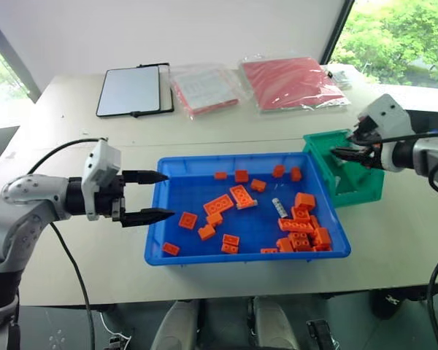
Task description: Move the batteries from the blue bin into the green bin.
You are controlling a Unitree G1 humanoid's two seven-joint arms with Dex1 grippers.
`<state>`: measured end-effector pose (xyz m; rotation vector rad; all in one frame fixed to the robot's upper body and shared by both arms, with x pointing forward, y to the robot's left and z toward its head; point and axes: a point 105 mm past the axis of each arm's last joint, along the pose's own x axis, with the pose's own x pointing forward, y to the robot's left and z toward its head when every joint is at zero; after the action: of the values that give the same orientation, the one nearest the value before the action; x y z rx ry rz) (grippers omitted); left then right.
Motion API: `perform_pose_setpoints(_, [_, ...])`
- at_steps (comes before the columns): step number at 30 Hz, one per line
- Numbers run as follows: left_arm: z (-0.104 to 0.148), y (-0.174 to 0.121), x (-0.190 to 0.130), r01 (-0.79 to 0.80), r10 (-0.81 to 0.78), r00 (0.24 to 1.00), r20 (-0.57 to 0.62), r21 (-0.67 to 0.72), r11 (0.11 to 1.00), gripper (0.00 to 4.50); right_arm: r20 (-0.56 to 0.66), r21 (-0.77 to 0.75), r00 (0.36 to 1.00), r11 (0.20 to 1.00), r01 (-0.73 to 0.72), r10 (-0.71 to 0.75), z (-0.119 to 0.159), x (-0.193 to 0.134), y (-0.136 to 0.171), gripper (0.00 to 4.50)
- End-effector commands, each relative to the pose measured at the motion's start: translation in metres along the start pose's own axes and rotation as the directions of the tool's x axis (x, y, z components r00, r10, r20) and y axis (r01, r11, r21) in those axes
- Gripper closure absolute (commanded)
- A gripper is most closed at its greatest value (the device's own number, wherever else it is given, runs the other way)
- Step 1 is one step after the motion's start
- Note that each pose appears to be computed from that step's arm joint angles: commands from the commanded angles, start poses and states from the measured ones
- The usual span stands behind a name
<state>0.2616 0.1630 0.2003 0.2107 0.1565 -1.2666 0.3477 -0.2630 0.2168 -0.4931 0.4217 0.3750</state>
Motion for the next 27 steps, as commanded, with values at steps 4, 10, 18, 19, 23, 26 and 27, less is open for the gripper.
perform_pose_setpoints(4, [0.008, 0.004, 0.001, 0.003, -0.004, 1.000, 0.010, 0.043, 0.999, 0.00, 0.161, -0.021, 0.986, 0.999, -0.044, 0.047, 0.035, 0.002, 0.014, 0.15])
perform_pose_setpoints(10, [0.007, 0.004, 0.000, 0.005, -0.006, 1.000, 0.004, 0.043, 0.999, 0.00, 0.209, 0.070, 0.902, 0.915, -0.398, 0.377, 0.056, 0.010, 0.103, 0.15])
perform_pose_setpoints(18, [0.005, 0.000, -0.002, 0.005, -0.004, 1.000, -0.011, 0.044, 0.999, 0.00, 0.094, 0.247, 0.915, 0.881, -0.403, 0.392, 0.032, 0.040, 0.165, 0.05])
perform_pose_setpoints(19, [0.005, 0.000, -0.002, 0.005, -0.004, 1.000, -0.012, 0.044, 0.999, 0.00, 0.087, 0.259, 0.917, 0.880, -0.398, 0.389, 0.031, 0.041, 0.168, 0.05])
perform_pose_setpoints(23, [0.005, -0.001, -0.005, -0.003, 0.004, 1.000, -0.016, 0.042, 0.999, 0.00, 0.067, 0.300, 0.920, 0.872, -0.387, 0.385, 0.027, 0.051, 0.185, 0.05])
perform_pose_setpoints(26, [0.005, -0.001, -0.005, -0.005, 0.006, 1.000, -0.017, 0.041, 0.999, 0.00, 0.065, 0.315, 0.921, 0.868, -0.384, 0.383, 0.028, 0.056, 0.190, 0.05])
perform_pose_setpoints(27, [0.006, -0.001, -0.005, -0.006, 0.007, 1.000, -0.016, 0.041, 0.999, 0.00, 0.062, 0.320, 0.919, 0.865, -0.387, 0.389, 0.027, 0.057, 0.193, 0.05])
